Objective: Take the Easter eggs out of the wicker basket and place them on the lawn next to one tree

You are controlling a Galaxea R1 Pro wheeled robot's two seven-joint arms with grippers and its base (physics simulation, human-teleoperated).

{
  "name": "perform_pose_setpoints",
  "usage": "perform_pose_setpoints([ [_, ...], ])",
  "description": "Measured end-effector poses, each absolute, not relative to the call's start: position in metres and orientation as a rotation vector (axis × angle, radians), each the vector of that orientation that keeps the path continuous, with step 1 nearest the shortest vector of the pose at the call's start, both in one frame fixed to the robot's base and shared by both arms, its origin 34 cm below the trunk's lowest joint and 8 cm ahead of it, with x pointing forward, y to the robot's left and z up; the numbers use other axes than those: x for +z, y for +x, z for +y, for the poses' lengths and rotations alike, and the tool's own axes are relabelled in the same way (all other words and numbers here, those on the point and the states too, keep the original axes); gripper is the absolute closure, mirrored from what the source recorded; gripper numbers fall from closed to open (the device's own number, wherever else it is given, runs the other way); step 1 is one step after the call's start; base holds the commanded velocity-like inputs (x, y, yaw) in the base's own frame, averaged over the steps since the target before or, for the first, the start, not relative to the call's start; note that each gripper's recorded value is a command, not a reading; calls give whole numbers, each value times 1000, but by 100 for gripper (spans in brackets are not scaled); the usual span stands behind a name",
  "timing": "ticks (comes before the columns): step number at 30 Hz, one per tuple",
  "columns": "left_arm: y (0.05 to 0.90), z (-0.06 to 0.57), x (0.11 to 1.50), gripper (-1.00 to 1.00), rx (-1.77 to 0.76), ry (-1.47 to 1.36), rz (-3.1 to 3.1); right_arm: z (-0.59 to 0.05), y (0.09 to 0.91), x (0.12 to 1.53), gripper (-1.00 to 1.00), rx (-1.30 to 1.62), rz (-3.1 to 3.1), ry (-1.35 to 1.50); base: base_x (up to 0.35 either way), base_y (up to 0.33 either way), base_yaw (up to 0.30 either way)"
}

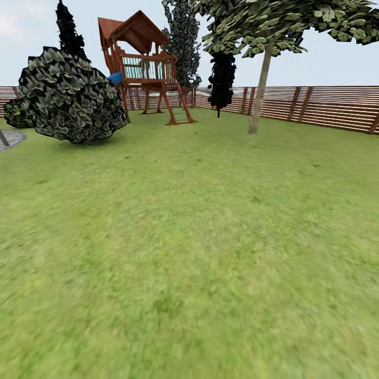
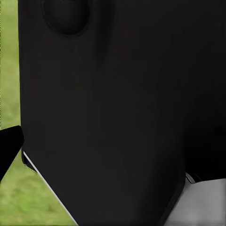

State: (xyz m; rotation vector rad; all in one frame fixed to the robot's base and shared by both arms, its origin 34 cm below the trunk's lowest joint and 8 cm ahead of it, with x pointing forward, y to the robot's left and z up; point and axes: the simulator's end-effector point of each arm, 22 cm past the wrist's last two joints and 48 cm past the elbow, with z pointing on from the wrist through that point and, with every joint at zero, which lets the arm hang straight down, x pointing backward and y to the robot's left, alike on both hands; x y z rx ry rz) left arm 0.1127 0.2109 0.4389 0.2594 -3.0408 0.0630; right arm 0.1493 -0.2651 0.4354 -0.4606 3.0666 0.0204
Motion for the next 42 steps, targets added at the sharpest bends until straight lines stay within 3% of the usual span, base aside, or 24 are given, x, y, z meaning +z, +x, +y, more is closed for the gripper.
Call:
perform_pose_setpoints([
  [42,113,211,439,-100,62,258,-3041,-266,149,435,-100,19,3067,-461,339,0,0],
])
